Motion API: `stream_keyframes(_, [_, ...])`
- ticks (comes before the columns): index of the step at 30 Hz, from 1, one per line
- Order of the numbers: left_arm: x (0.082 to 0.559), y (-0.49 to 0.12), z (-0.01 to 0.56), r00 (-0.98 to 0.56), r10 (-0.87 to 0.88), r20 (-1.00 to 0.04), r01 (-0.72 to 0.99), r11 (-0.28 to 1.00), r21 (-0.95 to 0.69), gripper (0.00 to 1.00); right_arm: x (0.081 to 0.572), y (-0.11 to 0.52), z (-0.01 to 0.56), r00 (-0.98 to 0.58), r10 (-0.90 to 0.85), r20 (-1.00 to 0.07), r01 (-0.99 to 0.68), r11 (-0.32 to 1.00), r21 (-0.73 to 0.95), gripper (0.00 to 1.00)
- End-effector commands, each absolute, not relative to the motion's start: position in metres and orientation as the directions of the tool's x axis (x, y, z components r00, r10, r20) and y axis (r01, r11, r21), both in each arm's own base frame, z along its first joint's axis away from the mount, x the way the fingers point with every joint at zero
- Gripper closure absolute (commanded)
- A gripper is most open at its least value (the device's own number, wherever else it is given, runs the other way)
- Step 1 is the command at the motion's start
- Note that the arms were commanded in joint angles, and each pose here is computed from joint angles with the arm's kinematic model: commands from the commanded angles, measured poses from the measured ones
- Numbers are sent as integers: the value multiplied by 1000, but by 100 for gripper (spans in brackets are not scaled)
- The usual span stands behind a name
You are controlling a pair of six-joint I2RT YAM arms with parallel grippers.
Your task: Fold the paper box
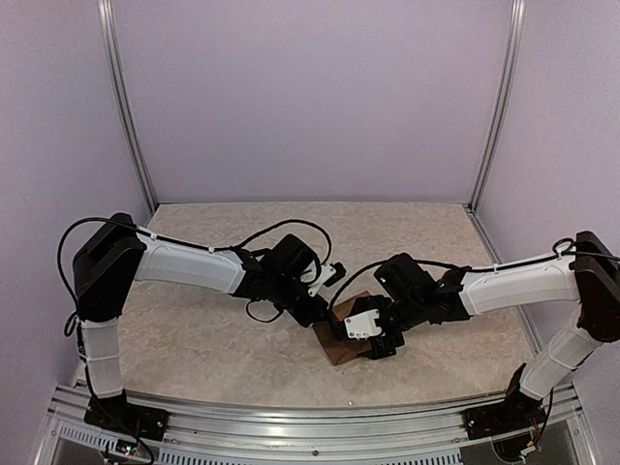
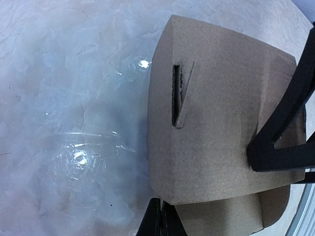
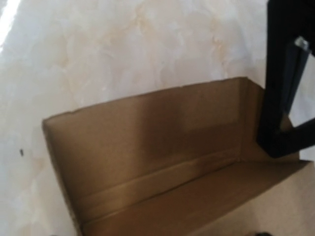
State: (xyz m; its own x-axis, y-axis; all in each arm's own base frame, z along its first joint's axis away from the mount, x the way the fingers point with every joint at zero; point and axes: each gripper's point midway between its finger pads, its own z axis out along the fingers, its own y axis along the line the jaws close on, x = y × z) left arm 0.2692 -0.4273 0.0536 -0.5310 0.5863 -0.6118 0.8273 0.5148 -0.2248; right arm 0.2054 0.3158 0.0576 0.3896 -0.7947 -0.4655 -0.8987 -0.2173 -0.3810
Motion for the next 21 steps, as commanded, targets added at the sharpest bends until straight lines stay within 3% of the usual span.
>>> stream_keyframes(1, [266, -453, 80, -527, 559, -640, 840, 457, -293, 100, 163, 266, 3, 293, -890, -349, -956, -265, -126, 15])
stream_keyframes(13, [273, -451, 75, -647, 556, -523, 762, 505, -406, 100, 172, 266, 2, 276, -903, -329, -959, -236, -156, 16])
stream_keyframes(21, [275, -453, 90, -683, 526, -506, 730, 493, -473, 100, 178, 269, 6, 262, -906, -333, -961, -213, -176, 16])
